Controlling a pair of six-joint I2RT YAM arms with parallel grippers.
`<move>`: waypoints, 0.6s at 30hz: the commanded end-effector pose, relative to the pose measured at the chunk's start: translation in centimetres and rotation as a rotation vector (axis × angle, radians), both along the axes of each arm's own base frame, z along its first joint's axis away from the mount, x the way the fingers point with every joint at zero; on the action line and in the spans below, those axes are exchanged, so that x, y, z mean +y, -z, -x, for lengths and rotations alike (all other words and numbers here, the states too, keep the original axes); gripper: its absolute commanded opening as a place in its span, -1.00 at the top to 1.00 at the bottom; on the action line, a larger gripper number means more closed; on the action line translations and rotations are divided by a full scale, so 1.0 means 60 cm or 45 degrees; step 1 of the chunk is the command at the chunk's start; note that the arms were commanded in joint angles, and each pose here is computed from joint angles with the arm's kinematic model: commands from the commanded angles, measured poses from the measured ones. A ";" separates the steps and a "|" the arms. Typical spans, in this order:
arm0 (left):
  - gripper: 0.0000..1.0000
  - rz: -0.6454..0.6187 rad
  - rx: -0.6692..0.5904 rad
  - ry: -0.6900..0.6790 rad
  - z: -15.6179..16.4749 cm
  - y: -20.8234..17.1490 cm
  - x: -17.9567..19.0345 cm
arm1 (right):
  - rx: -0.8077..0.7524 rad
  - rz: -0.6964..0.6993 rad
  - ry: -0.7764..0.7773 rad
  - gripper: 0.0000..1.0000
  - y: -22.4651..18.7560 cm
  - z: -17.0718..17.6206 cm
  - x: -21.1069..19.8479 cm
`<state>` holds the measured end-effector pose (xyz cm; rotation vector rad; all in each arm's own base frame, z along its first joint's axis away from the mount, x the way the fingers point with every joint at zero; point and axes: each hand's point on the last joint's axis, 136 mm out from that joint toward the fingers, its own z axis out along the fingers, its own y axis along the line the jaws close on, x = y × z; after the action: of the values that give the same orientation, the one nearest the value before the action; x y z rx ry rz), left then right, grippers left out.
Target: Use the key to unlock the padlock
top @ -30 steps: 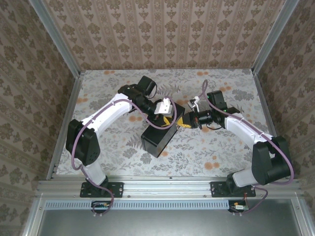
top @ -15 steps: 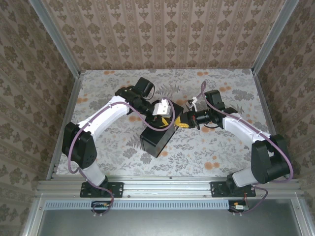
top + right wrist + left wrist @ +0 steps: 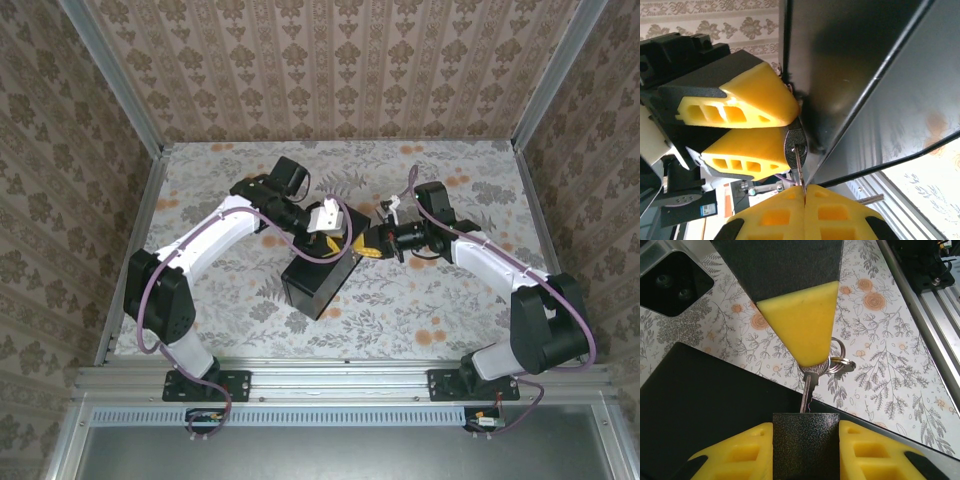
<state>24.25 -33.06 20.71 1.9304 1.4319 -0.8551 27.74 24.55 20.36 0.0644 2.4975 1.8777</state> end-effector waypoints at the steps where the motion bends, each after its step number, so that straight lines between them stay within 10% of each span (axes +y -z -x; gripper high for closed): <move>1: 0.84 0.260 0.009 0.151 0.041 -0.072 -0.036 | -0.150 -0.123 -0.103 1.00 -0.038 0.003 0.014; 18: 0.84 0.255 0.037 0.142 0.039 -0.069 -0.033 | -0.189 -0.130 -0.174 1.00 -0.023 -0.022 0.013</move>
<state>23.93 -33.51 21.13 1.8967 1.4014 -0.9265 28.31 24.54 20.31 -0.1280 2.4257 1.9815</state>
